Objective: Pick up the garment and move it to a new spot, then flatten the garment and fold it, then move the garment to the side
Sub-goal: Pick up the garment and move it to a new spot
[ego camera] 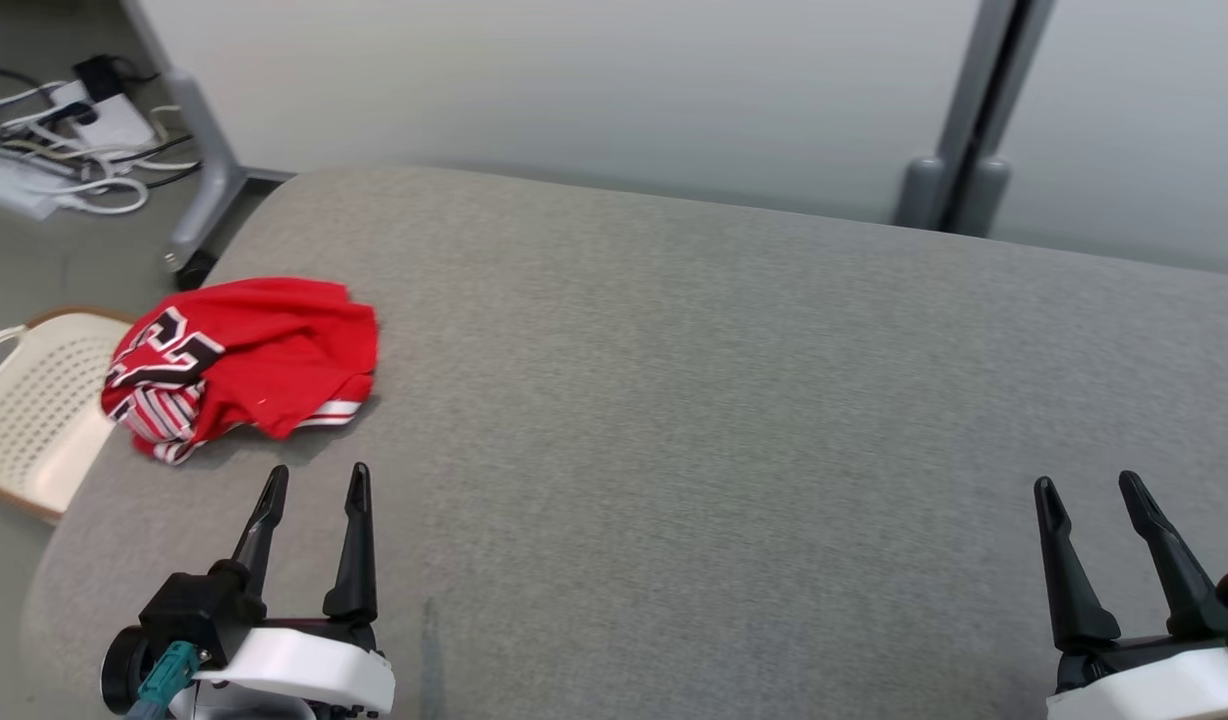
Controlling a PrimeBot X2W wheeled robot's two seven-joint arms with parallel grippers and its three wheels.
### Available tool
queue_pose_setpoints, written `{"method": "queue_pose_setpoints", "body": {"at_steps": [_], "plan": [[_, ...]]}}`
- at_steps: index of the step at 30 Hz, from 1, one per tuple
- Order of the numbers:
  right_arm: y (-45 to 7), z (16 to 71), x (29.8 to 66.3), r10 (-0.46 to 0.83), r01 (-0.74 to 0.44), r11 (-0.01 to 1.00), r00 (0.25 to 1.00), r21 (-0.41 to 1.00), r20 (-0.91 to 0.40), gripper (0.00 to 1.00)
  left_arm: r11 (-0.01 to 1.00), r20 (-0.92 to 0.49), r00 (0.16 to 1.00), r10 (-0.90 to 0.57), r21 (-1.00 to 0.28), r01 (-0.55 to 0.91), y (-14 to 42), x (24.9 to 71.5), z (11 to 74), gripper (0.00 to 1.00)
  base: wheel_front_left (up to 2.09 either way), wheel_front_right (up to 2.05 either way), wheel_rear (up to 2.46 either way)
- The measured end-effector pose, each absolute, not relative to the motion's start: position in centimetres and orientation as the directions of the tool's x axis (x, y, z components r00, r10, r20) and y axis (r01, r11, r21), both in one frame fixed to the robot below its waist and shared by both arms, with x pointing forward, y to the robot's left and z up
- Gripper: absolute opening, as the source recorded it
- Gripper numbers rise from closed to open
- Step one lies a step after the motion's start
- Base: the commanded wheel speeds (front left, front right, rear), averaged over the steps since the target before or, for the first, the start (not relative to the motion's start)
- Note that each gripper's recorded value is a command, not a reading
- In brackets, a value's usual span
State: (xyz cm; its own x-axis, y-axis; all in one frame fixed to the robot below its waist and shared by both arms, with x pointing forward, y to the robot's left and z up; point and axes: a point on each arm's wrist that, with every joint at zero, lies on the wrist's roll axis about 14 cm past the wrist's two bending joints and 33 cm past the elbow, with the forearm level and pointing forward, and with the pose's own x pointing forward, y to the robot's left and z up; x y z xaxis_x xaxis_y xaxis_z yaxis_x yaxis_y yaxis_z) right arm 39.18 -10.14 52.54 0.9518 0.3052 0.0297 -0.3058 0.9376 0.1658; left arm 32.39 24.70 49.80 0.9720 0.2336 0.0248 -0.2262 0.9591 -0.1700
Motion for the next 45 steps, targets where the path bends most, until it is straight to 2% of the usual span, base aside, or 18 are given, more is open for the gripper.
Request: {"method": "queue_pose_setpoints", "body": {"at_steps": [10,27,33,39,45], "plan": [[-5.1,52.8,40.0,0.439,-0.437,0.886,0.898,0.156,0.025,1.00,0.921,0.034,0.932,0.361,-0.168,-0.351,28.4,29.2,50.0,1.00,0.00,0.00,0.00],[-4.8,52.7,40.5,0.453,-0.450,0.883,0.891,0.132,0.009,1.00,0.913,0.048,0.920,0.389,-0.152,-0.378,29.1,29.5,50.4,1.00,0.00,0.00,0.00],[-5.0,52.4,41.8,0.455,-0.451,0.884,0.891,0.121,-0.007,1.00,0.914,0.099,0.912,0.398,-0.122,-0.386,30.3,32.3,52.3,1.00,0.00,0.00,0.00],[-5.6,51.8,43.7,0.449,-0.445,0.889,0.893,0.107,-0.020,1.00,0.923,0.082,0.922,0.378,-0.117,-0.367,30.7,36.0,51.8,1.00,0.00,0.00,0.00],[-6.8,49.7,45.8,0.423,-0.416,0.904,0.904,0.100,-0.060,1.00,0.932,-0.027,0.939,0.344,-0.109,-0.345,31.7,40.8,48.2,1.00,0.00,0.00,0.00]]}}
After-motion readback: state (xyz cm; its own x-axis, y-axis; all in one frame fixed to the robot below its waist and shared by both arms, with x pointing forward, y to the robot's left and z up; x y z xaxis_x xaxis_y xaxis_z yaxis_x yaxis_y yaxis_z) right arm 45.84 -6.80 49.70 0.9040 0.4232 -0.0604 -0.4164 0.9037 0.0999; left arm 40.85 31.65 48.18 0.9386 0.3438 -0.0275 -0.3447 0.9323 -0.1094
